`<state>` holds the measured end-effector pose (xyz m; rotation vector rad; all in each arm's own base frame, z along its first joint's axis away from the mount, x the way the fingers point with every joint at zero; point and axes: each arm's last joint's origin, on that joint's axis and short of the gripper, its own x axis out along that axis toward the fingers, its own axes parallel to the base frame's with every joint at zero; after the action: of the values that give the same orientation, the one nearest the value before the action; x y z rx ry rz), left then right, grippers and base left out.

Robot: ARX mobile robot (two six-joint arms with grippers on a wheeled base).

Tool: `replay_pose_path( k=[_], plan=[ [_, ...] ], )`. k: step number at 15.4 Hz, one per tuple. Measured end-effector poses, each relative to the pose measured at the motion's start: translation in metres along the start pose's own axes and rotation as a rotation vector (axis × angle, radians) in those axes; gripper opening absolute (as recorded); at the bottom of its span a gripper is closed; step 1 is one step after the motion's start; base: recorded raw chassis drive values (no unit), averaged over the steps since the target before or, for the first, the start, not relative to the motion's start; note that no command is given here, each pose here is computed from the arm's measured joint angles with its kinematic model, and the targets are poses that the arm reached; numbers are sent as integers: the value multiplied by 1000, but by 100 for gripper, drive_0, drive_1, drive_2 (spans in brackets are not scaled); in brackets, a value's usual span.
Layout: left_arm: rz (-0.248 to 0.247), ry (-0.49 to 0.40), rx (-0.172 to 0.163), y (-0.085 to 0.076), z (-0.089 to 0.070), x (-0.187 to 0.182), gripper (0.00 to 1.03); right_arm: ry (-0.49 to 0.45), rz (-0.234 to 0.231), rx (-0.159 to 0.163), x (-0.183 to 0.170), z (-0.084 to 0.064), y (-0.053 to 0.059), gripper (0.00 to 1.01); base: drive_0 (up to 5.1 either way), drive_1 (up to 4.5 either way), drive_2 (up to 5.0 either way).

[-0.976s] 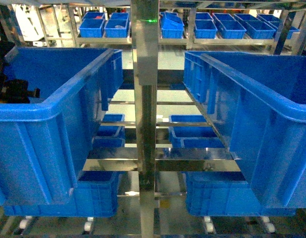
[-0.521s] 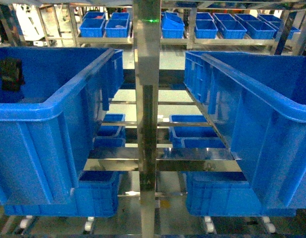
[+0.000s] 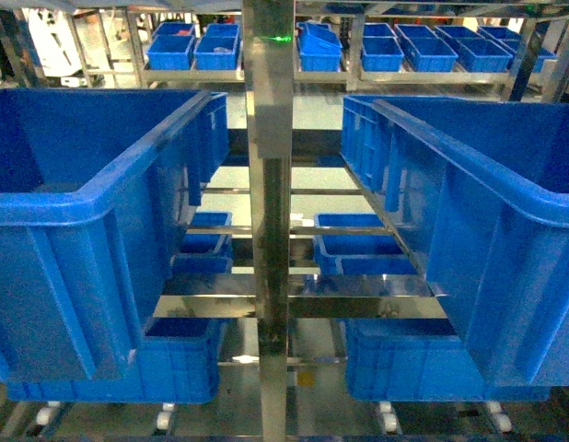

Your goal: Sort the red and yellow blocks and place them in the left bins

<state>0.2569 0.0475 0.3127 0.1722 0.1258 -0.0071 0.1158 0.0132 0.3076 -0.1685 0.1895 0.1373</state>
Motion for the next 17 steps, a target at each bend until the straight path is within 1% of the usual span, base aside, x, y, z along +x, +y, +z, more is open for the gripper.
replay_pose_path(
  k=[1,2,3,4,5,6,8,9,10,11,12,13,14,15,16,17],
  plan=[
    [129,-91,38,10,9,-19,98,0,0,0,0,0,0,98,0,0,0],
    [167,-105,38,13,15,-30,98,-1,0,0,0,0,0,98,0,0,0],
    [178,-96,31,11,19,-44,98,0,0,0,0,0,0,98,0,0,0],
    [142,-106,19,5,23,-55,98,-1,0,0,0,0,0,98,0,0,0],
    [100,-139,-8,-1,25,-61,98,0,0,0,0,0,0,98,0,0,0],
    [76,-163,-30,-4,28,-65,98,0,0,0,0,0,0,98,0,0,0],
    [76,-164,-51,-4,28,-65,98,-6,-2,1,0,1,0,98,0,0,0],
    [53,-140,-76,-5,25,-64,94,-134,-87,44,-1,0,0,89,0,0,0],
    [30,-149,-119,-12,11,-69,81,-200,-110,98,-3,-14,-1,77,0,0,0],
    [19,-142,-138,-19,-5,-73,72,-212,-136,119,-3,-28,-5,67,0,0,0],
    [6,-138,-146,-26,-19,-77,63,-206,-168,137,-1,-40,-8,58,0,0,0],
    [1,-138,-149,-32,-31,-80,54,-193,-160,148,3,-51,-6,49,0,0,0],
    [2,-138,-156,-36,-43,-84,43,-179,-136,150,5,-63,-3,38,0,0,0],
    [8,-130,-165,-42,-59,-88,28,-179,-138,153,6,-75,-1,23,0,0,0],
    [13,-123,-167,-45,-71,-91,18,-178,-138,154,5,-80,1,12,0,0,0],
    [6,-122,-166,-50,-81,-94,5,-175,-138,153,0,-91,3,1,0,0,0]
  ],
)
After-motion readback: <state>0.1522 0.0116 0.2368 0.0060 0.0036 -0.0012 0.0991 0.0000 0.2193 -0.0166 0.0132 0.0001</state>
